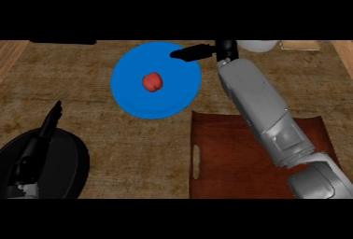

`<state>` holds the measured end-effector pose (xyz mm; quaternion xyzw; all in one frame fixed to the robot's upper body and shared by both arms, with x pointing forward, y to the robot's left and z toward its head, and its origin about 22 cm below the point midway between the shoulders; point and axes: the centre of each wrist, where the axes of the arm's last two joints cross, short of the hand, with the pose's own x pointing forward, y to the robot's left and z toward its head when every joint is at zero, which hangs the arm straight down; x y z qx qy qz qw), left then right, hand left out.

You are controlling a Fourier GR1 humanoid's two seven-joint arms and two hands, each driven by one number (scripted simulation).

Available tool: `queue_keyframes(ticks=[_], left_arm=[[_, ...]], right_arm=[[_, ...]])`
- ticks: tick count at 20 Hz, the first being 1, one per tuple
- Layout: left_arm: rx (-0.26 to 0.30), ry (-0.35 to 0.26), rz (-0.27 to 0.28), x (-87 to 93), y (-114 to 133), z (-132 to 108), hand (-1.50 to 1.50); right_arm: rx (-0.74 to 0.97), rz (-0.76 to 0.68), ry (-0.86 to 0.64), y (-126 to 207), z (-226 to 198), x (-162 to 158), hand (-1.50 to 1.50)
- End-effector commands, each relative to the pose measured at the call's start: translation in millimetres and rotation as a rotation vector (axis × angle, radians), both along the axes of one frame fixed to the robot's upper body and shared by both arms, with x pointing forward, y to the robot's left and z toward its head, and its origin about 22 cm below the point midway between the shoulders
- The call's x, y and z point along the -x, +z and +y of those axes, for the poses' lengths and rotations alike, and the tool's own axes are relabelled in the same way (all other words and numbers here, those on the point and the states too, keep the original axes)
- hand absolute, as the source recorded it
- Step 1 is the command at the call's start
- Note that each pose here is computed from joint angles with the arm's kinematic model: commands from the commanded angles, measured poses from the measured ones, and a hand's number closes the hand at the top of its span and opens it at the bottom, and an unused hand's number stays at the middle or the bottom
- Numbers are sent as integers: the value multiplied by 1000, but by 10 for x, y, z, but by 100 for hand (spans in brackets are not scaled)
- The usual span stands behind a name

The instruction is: Pick the bell pepper from the tray and place it in the plate

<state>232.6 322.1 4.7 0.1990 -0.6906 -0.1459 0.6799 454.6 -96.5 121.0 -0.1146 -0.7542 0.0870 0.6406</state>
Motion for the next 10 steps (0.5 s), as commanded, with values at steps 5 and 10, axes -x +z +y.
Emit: queue_keyframes(ticks=[5, 10], left_arm=[[-10, 11, -1, 94, -72, 47, 0], [10, -1, 16, 92, -114, 71, 0]], right_arm=[[-104, -106, 32, -292, -960, -37, -150], [-65, -123, 45, -154, -1353, -86, -150]])
